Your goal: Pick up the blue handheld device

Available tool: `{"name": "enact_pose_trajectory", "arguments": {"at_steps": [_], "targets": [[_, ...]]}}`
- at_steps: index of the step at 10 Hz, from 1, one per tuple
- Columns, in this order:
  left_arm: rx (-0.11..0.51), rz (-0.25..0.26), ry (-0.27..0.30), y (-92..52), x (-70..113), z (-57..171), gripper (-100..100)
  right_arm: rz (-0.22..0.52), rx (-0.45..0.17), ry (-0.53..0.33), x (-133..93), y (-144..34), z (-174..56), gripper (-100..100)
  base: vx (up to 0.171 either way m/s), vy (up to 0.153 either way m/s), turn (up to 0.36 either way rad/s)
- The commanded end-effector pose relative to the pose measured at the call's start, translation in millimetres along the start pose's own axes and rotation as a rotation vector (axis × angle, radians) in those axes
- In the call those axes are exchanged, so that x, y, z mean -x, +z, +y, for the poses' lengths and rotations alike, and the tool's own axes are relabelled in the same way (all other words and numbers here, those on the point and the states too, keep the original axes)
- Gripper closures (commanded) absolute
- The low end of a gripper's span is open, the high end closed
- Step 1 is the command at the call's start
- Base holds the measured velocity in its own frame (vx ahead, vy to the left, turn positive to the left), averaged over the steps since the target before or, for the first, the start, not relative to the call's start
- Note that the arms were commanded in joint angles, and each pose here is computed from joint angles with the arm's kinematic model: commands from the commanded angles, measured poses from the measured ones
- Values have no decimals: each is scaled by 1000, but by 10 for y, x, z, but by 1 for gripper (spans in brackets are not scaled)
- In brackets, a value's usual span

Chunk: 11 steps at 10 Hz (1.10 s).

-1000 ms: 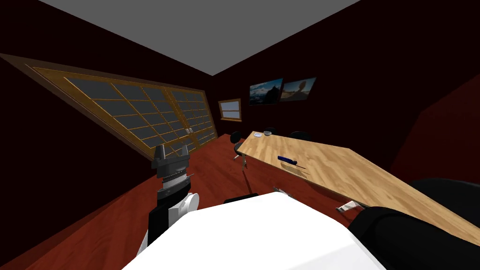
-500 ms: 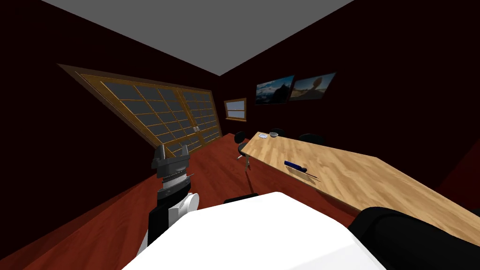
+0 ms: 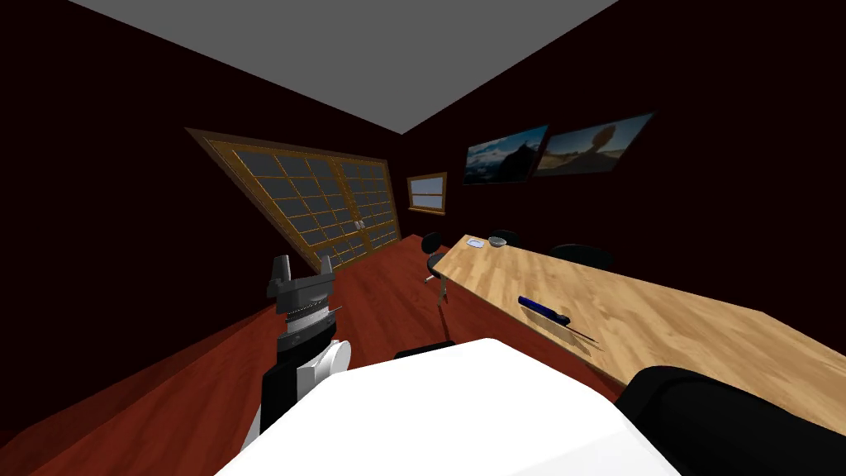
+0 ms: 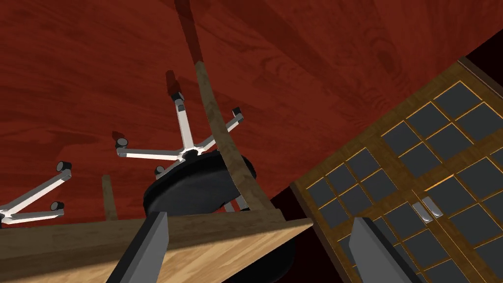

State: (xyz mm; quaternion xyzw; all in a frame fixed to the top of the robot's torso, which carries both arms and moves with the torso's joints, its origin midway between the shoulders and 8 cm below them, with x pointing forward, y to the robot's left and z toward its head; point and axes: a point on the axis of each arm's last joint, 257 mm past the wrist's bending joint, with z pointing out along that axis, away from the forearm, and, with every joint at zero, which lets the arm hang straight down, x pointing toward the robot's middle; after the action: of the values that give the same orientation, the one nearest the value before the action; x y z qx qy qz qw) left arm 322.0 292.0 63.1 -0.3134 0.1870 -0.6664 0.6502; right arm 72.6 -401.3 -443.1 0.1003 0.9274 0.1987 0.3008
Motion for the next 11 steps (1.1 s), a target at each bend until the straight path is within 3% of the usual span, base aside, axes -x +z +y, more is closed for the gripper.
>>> {"name": "enact_pose_trajectory", "arguments": {"at_steps": [1, 2, 5, 8, 10, 11], "targets": [[0, 0, 0, 0, 0, 0, 0, 81, -62, -57, -166, -189, -305, -100, 62, -15, 230], [0, 0, 0, 0, 0, 0, 0, 85, -62, -63, -174, -191, -307, -100, 54, -15, 136], [0, 0, 0, 0, 0, 0, 0, 218, -144, -169, -380, -550, -770, -100, 58, -33, 206], [0, 0, 0, 0, 0, 0, 0, 290, -195, -215, -491, -780, -1046, -100, 57, -41, 165], [0, 0, 0, 0, 0, 0, 0, 399, -260, -297, -570, -1137, -1423, -100, 69, -69, 250], [0, 0, 0, 0, 0, 0, 0, 405, -260, -304, -582, -1143, -1426, -100, 70, -80, 115]]}}
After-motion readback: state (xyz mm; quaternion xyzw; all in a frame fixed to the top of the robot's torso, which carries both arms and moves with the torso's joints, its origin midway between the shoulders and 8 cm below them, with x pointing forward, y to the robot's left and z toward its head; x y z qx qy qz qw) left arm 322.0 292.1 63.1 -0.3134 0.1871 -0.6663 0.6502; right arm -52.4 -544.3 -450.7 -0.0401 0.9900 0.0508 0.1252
